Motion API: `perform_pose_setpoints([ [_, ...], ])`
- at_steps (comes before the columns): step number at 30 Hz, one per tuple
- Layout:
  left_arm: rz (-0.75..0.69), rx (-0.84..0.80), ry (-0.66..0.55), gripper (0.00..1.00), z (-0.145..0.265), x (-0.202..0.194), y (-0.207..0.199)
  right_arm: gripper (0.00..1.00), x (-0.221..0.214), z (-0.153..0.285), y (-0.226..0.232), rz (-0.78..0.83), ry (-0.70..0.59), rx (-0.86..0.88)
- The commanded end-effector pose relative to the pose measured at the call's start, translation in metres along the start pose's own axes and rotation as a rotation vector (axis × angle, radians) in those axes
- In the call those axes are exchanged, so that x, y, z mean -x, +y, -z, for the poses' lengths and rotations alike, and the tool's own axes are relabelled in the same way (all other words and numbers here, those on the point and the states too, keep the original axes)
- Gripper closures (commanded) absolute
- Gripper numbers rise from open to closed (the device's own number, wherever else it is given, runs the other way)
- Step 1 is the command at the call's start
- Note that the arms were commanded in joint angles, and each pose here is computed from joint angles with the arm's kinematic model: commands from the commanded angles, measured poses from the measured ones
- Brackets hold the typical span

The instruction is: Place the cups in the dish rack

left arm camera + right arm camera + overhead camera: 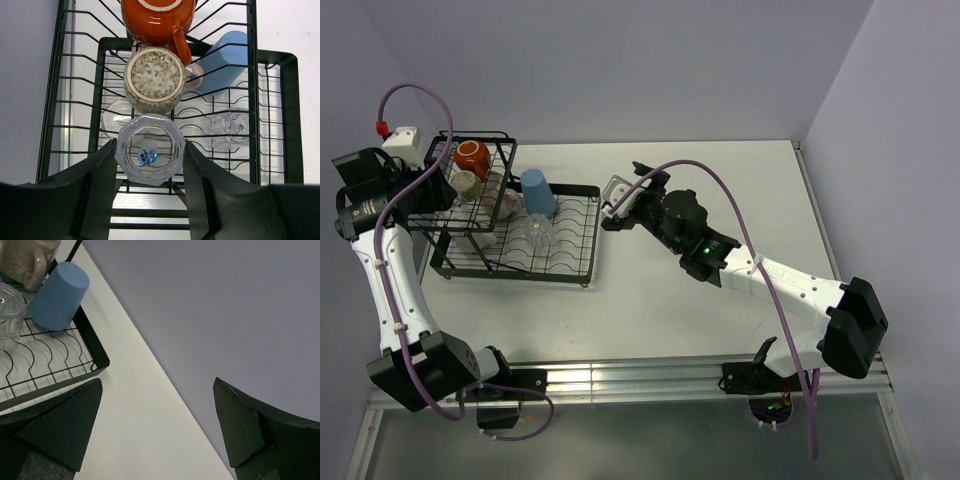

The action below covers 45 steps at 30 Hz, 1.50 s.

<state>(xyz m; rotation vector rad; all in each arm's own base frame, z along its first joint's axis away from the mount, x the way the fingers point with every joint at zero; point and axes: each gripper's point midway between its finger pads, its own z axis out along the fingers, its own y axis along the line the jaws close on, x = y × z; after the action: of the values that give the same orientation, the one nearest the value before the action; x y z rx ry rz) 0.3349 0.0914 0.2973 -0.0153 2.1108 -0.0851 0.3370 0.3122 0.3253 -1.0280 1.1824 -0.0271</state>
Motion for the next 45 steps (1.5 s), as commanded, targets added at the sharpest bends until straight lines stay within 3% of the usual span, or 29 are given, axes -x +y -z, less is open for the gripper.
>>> perform_pose_setpoints([
  [1,-0.044,0.001,-0.044,1.0,0.011,0.008,-0.003,0.0,0.008,-0.001,-0.013,-0.032,-0.016,-0.035],
  [6,-0.044,-0.003,-0.025,1.0,0.008,0.0,-0.003,0.0,0.009,-0.004,-0.011,-0.035,-0.017,-0.026],
  [18,-0.038,0.031,0.011,0.8,-0.008,-0.012,0.007,0.0,0.005,-0.004,-0.009,-0.039,-0.003,-0.022],
  [22,-0.036,0.036,0.023,0.64,-0.012,-0.016,0.007,0.0,0.003,-0.003,-0.009,-0.04,0.0,-0.023],
  [27,-0.036,0.04,0.025,0.53,-0.015,-0.018,0.006,0.0,0.002,-0.002,-0.01,-0.042,0.002,-0.023],
  [28,-0.031,0.046,0.028,0.45,-0.015,-0.018,0.007,0.0,0.002,-0.002,-0.01,-0.04,0.003,-0.024],
  [36,-0.027,0.073,0.013,0.09,-0.011,-0.013,0.007,0.0,0.003,0.002,-0.014,-0.044,0.008,-0.036],
  [37,-0.03,0.076,0.005,0.01,-0.008,-0.011,0.007,0.0,0.002,0.002,-0.015,-0.047,0.011,-0.038],
  [45,-0.085,0.117,-0.147,0.01,0.027,0.039,0.0,0.0,0.014,0.009,-0.039,-0.102,0.009,-0.101],
])
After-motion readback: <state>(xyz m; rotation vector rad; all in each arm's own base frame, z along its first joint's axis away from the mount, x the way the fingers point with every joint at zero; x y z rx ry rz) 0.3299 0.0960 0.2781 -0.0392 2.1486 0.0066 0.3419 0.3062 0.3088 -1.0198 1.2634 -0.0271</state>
